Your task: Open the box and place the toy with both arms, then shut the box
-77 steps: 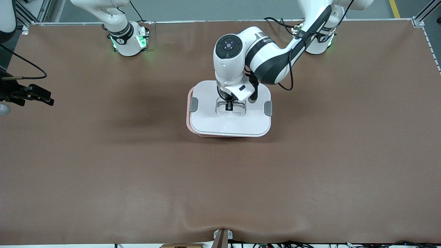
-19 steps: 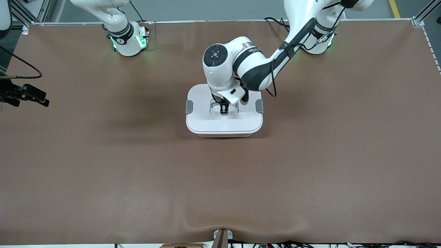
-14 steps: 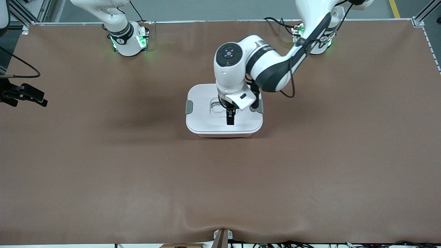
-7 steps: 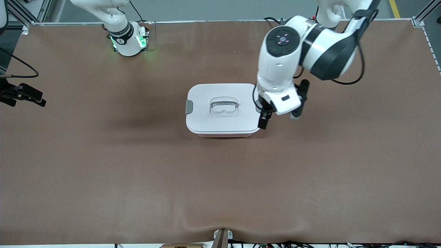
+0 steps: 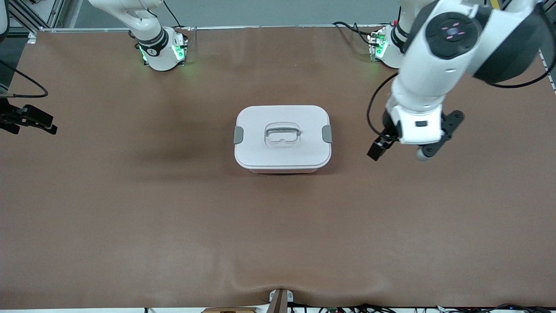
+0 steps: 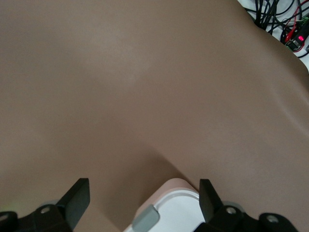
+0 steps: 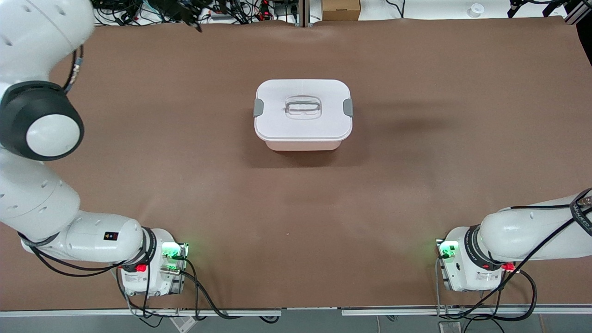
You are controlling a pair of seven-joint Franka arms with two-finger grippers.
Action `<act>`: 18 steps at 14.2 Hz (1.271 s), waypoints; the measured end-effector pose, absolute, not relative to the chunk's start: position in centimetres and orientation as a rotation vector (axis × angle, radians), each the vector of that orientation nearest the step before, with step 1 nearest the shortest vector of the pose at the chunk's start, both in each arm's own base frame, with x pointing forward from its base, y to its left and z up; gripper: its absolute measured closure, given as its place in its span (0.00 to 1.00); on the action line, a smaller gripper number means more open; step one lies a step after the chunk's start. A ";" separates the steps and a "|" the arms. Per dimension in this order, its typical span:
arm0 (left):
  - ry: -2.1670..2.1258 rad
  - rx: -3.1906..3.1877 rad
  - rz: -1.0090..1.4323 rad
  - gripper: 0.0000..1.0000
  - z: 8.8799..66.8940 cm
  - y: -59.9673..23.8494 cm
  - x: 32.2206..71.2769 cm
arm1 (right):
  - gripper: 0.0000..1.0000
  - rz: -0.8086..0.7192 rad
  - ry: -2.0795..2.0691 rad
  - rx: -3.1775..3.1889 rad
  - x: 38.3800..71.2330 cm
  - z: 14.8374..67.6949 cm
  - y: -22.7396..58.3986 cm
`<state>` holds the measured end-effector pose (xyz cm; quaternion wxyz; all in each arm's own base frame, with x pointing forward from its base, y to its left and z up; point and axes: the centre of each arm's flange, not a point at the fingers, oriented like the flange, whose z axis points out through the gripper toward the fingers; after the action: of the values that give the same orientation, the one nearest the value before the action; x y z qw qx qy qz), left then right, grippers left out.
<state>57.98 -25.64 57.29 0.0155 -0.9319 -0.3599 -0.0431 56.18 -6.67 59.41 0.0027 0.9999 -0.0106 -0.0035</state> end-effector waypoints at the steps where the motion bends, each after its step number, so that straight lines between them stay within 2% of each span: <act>1: -1.068 -2.919 -0.134 0.00 58.1 -24.6 57.9 | 0.00 -0.020 -0.034 3.137 56.1 59.4 -6.7; 6: -0.832 -2.966 -0.118 0.00 59.7 -22.7 57.3 | 0.00 -0.028 -0.032 3.137 56.1 59.3 -6.6; 11: -0.388 -3.057 -0.006 0.00 62.0 -15.0 57.2 | 0.00 -0.065 -0.029 3.139 55.8 59.1 -6.5; 18: -0.173 -3.077 -0.016 0.00 66.3 -9.3 54.1 | 0.00 -0.074 -0.023 3.140 55.8 59.2 -6.3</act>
<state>54.10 -9.32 66.33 0.0298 -0.9980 -0.0560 -0.0052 55.78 -6.28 59.24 0.0005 0.9997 -0.0072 -0.0236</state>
